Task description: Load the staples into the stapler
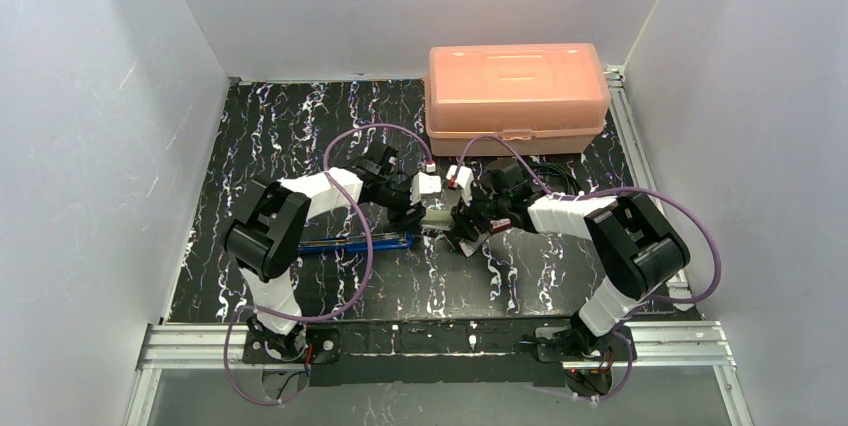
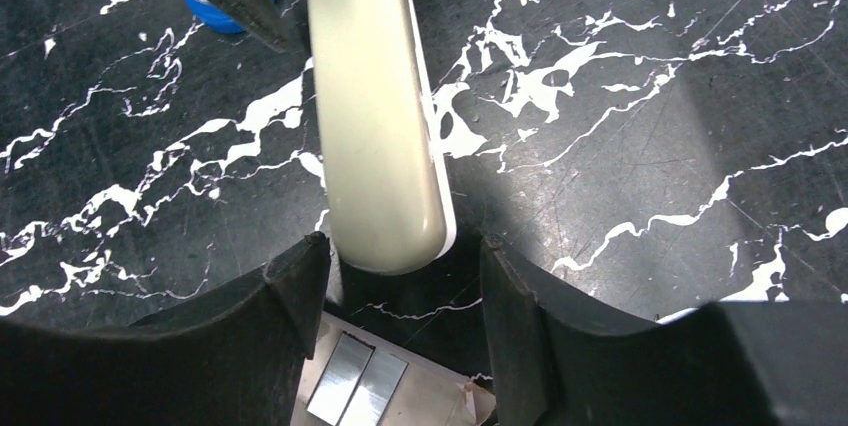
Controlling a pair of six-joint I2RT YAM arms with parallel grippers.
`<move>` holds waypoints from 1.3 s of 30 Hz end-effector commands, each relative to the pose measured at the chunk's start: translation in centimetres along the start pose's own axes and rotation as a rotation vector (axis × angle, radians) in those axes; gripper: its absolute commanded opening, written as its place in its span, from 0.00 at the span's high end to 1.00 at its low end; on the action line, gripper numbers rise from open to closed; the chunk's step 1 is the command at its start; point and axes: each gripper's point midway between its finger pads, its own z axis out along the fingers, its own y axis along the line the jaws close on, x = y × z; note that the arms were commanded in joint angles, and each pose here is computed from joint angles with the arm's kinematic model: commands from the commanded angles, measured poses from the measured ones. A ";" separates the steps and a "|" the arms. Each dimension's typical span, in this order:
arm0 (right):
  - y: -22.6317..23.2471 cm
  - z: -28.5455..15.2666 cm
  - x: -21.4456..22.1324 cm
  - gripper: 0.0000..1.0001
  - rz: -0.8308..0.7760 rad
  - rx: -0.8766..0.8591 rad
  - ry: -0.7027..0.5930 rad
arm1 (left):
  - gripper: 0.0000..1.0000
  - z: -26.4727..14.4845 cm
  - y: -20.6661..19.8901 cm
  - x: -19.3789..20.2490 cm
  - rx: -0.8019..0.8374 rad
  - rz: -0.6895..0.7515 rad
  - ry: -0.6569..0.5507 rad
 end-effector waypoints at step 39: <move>-2.2 -5.8 -5.5 0.21 0.174 0.036 -0.117 | 1.00 0.6 0.0 -1.0 0.045 0.097 0.028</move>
